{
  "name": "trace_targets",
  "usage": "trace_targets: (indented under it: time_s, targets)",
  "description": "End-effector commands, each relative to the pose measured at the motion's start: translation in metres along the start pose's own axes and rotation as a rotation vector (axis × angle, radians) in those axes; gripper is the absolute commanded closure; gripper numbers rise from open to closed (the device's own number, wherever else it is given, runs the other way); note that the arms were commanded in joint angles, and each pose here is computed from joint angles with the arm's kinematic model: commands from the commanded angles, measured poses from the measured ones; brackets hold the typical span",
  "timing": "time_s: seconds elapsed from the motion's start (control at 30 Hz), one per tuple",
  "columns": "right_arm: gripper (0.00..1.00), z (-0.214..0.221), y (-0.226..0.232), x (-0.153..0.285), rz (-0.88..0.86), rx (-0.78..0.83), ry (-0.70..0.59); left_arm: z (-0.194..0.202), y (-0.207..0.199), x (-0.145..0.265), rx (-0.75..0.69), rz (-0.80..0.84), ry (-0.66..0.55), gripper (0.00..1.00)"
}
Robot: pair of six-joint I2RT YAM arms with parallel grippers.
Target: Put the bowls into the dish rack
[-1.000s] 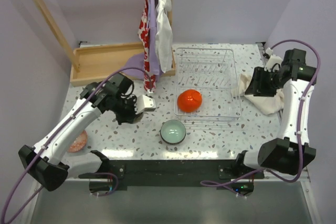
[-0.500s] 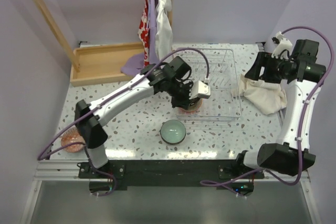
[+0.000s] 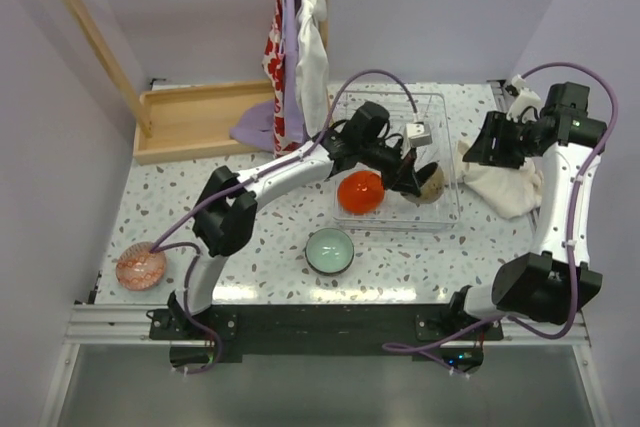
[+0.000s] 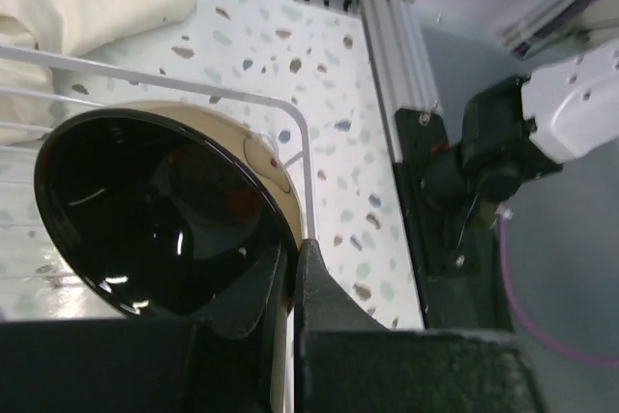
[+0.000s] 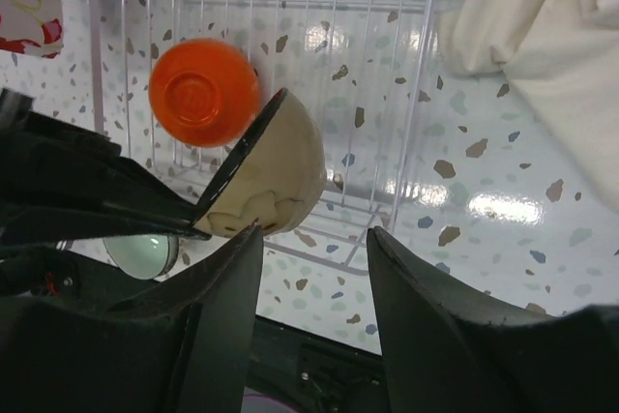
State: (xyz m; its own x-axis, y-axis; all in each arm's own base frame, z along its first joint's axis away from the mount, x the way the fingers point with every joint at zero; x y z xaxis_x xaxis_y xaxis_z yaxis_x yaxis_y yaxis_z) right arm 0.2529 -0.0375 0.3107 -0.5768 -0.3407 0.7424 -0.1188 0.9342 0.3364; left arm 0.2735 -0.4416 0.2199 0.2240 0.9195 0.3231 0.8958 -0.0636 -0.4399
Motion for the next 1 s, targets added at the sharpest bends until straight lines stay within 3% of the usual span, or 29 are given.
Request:
trace_targets:
  time_s: [0.0, 0.13, 0.33, 0.47, 0.5, 0.6, 0.97]
  targets:
    - [0.49, -0.013, 0.007, 0.020, 0.041, 0.051, -0.084, -0.045, -0.021, 0.018, -0.032, 0.240, -0.334, 1.00]
    - [0.49, -0.008, 0.009, 0.026, 0.060, 0.066, -0.070, -0.045, 0.000, 0.012, 0.121, 0.253, -0.440, 1.00]
    - [0.53, 0.008, 0.005, 0.009, 0.020, 0.051, 0.004, -0.042, 0.022, -0.003, 0.153, 0.249, -0.484, 1.00]
    - [0.69, 0.019, 0.007, -0.014, 0.024, 0.105, 0.106, -0.029, 0.034, -0.011, 0.216, 0.223, -0.473, 1.00]
    - [0.84, 0.023, 0.006, -0.021, 0.022, 0.110, 0.136, -0.027, 0.037, -0.011, 0.230, 0.215, -0.476, 1.00]
    - [1.00, 0.028, 0.006, -0.036, 0.007, 0.121, 0.187, -0.019, 0.051, -0.013, 0.309, 0.159, -0.486, 1.00]
    - [1.00, 0.040, -0.020, -0.073, 0.096, 0.155, 0.366, 0.008, 0.077, -0.029, 0.437, 0.097, -0.472, 1.00]
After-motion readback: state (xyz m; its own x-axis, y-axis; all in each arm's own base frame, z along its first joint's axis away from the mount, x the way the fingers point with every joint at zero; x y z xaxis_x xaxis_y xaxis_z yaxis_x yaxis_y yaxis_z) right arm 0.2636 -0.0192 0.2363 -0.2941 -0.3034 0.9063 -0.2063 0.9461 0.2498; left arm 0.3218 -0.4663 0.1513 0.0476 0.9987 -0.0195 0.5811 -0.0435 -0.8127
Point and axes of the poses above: each gripper's point midway between its finger pads, its own x axis back along the fingers, its own y axis along the line the jaws close on, z = x × y, the point moved 7 cm from there along x, back along the fingers, and after that the axes turned 5 degrees about x, right-handed, at the moved point
